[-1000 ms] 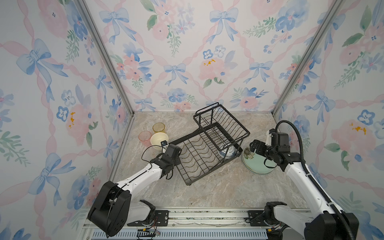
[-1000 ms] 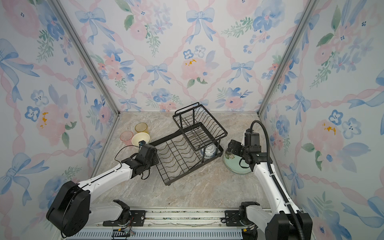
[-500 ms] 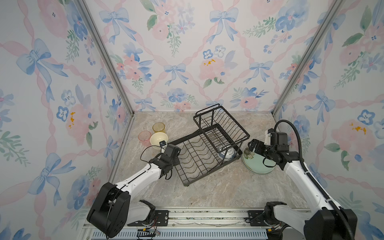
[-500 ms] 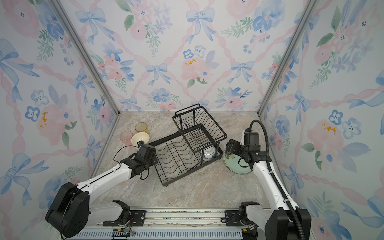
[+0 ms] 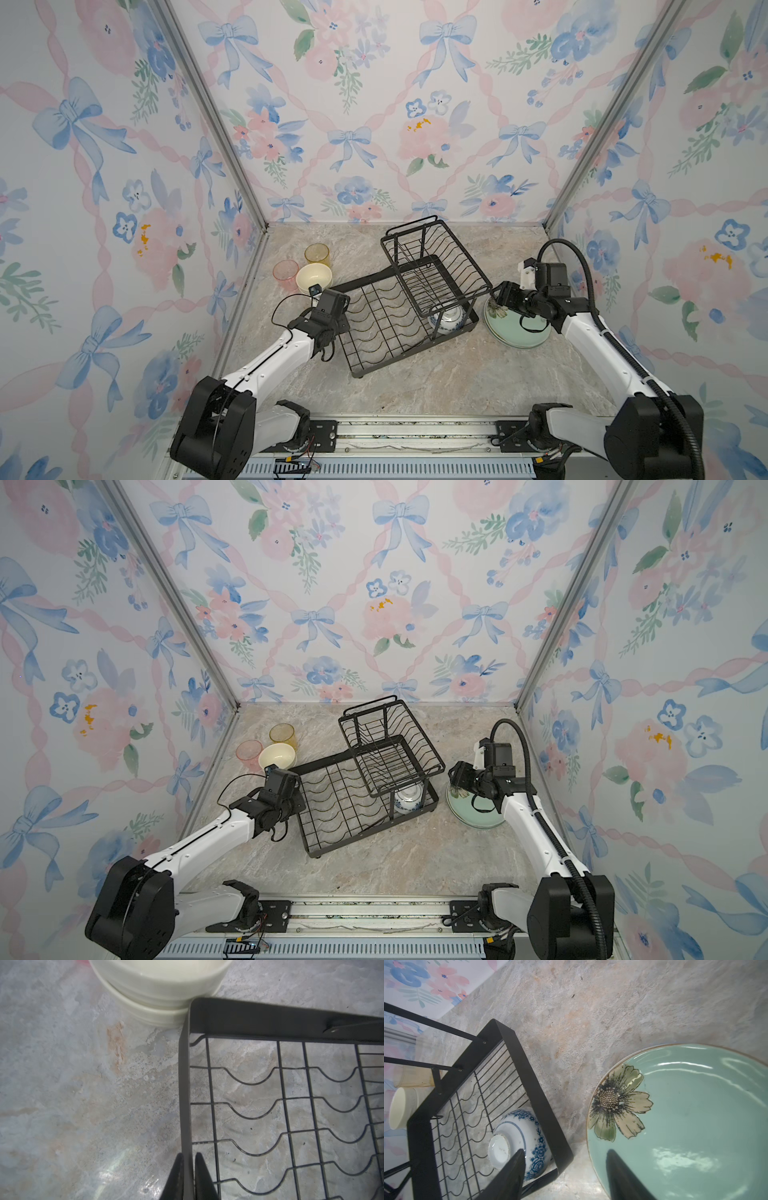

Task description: Unload the mixed dishes from the dish rack

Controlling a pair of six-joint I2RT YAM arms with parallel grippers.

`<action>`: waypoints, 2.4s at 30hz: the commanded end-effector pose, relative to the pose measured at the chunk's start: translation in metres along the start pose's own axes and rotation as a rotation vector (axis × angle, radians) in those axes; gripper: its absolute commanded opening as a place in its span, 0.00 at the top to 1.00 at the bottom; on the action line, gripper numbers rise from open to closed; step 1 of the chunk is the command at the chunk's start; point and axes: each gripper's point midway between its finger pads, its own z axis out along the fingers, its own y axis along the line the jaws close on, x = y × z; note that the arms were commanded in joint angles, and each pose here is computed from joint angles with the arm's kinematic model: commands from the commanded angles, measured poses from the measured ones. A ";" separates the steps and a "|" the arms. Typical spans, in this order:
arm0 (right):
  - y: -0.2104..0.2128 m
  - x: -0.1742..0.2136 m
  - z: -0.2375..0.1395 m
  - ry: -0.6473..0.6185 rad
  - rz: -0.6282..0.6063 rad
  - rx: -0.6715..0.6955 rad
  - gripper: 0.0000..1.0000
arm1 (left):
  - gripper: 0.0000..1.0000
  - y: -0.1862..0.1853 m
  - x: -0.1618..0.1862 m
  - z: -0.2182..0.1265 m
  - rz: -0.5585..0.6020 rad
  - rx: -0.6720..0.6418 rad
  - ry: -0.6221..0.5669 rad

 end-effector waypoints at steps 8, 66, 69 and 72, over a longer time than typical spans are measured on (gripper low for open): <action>0.039 0.011 0.042 0.082 0.012 -0.204 0.88 | 0.47 0.003 0.006 -0.029 0.016 0.063 0.005; 0.087 0.105 0.099 0.370 0.027 -0.340 1.00 | 0.45 -0.022 0.017 -0.001 0.050 0.120 0.075; 0.090 0.108 0.099 0.377 0.025 -0.356 1.00 | 0.45 -0.023 0.017 -0.001 0.049 0.123 0.076; 0.099 0.110 0.099 0.394 0.018 -0.388 1.00 | 0.44 -0.025 0.017 0.000 0.050 0.128 0.076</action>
